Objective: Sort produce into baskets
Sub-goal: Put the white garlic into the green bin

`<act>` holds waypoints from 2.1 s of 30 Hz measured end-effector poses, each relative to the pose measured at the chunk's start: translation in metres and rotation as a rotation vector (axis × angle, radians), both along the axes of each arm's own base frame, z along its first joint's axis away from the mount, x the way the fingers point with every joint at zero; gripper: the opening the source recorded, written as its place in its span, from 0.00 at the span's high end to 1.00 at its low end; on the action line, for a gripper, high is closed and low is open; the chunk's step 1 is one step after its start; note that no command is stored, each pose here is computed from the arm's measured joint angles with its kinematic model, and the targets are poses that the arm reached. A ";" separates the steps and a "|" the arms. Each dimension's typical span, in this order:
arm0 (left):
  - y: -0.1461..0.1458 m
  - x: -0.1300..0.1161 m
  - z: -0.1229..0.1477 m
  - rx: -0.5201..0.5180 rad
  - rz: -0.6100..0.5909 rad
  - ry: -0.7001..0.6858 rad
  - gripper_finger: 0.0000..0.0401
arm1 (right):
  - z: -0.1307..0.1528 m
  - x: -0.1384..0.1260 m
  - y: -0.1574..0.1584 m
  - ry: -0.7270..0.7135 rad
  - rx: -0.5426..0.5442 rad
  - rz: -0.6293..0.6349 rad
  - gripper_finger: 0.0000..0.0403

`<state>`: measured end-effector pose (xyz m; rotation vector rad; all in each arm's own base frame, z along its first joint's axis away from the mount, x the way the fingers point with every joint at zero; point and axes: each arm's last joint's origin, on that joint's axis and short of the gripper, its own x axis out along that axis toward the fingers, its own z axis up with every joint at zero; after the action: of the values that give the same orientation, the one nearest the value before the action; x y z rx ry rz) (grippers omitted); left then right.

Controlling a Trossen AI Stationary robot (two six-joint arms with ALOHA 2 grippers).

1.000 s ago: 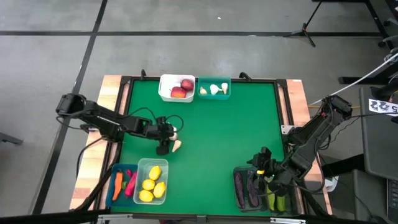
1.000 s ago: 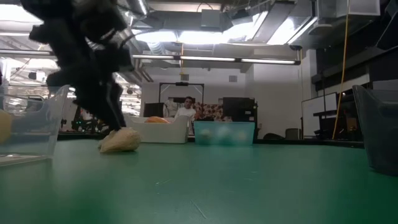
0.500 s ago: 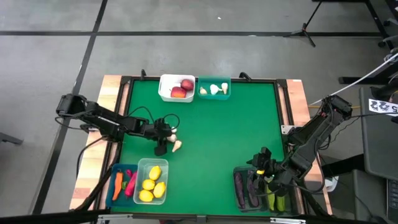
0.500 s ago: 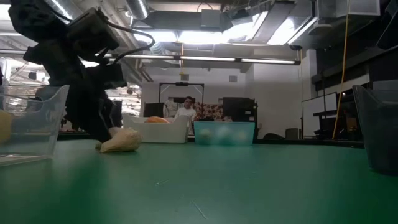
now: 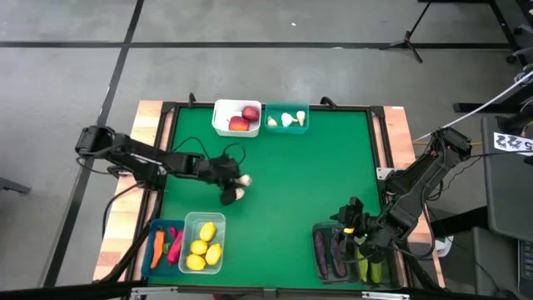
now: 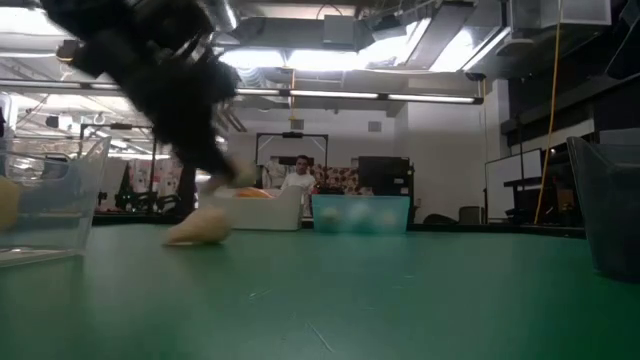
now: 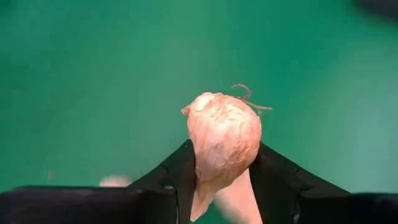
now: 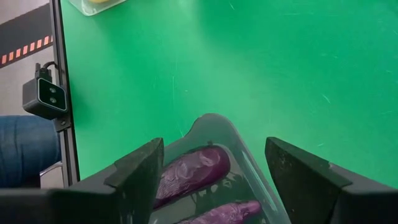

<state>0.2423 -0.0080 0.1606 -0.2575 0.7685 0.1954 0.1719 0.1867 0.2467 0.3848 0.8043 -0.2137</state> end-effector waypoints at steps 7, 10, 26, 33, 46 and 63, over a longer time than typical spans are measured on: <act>0.025 0.037 0.065 0.161 0.061 -0.254 0.68 | 0.000 0.000 -0.001 -0.017 -0.017 -0.009 0.30; 0.050 0.048 0.082 0.226 0.117 -0.319 0.68 | 0.000 0.001 -0.001 -0.025 -0.023 -0.013 0.30; 0.199 0.143 0.043 0.210 0.322 -0.319 0.68 | 0.001 0.001 -0.001 -0.027 -0.024 -0.013 0.30; 0.237 0.151 0.032 0.163 0.393 -0.187 0.67 | 0.000 0.001 -0.001 -0.024 -0.023 -0.012 0.30; 0.236 0.146 0.032 0.128 0.325 -0.075 0.27 | 0.001 0.001 0.000 -0.027 -0.018 -0.010 0.30; 0.062 0.120 0.055 0.228 -0.159 0.544 0.33 | 0.000 0.001 0.000 -0.022 -0.026 -0.008 0.30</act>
<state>0.3621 0.0537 0.2158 0.0818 1.2899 0.2025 0.1724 0.1862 0.2471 0.3657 0.7776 -0.2261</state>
